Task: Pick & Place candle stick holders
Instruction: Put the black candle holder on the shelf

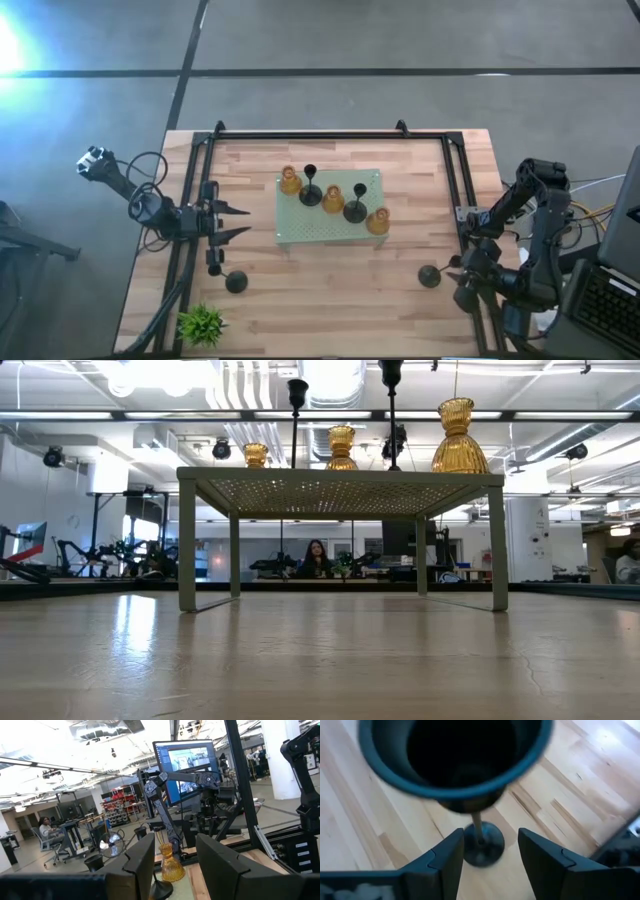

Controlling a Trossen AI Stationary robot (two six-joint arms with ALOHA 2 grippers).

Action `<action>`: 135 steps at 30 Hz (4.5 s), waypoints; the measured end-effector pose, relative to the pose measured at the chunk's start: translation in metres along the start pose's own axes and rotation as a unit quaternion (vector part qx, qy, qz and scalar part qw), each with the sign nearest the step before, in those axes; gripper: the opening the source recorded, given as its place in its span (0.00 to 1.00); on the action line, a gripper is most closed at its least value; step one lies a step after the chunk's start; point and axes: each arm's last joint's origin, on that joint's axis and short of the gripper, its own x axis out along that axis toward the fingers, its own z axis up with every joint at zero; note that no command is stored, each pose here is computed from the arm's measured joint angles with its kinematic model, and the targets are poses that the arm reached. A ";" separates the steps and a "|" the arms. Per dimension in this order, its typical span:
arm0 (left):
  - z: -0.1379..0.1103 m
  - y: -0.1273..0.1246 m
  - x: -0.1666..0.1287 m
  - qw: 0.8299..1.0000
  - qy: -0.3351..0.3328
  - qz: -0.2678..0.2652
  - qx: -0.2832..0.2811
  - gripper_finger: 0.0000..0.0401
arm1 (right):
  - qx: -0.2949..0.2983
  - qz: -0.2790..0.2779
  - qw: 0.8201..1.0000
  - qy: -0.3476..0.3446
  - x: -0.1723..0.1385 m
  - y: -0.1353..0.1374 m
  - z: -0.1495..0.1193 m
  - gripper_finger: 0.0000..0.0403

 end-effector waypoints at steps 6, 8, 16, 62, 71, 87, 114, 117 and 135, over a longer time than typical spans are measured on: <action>0.000 0.000 0.000 1.000 0.000 0.000 0.000 0.37 | 0.004 0.006 1.000 -0.025 0.006 0.000 0.001 0.42; 0.000 0.000 0.000 1.000 0.000 0.000 0.000 0.37 | 0.006 0.009 0.999 -0.035 0.008 0.000 0.002 0.41; 0.000 0.000 0.000 1.000 0.000 0.000 0.000 0.37 | 0.013 0.011 0.998 -0.056 0.012 0.001 0.006 0.29; -0.002 -0.001 0.000 1.000 0.007 -0.003 0.001 0.37 | -0.101 -0.009 0.976 -0.194 -0.066 -0.083 0.246 0.03; -0.002 -0.001 0.000 1.000 0.007 -0.003 0.002 0.37 | -0.120 0.034 0.978 -0.168 -0.035 -0.092 0.291 0.03; -0.004 -0.002 0.000 1.000 0.016 -0.007 -0.002 0.37 | -0.166 0.102 0.973 -0.122 0.037 -0.092 0.346 0.03; -0.005 -0.002 0.000 1.000 0.021 -0.008 -0.008 0.37 | -0.182 0.134 0.969 -0.101 0.071 -0.087 0.356 0.03; -0.005 -0.002 0.000 1.000 0.022 -0.009 -0.007 0.37 | -0.180 0.132 0.970 -0.100 0.073 -0.090 0.357 0.03; -0.005 -0.002 0.000 1.000 0.023 -0.009 -0.008 0.37 | -0.166 0.143 0.972 -0.081 0.091 -0.098 0.357 0.03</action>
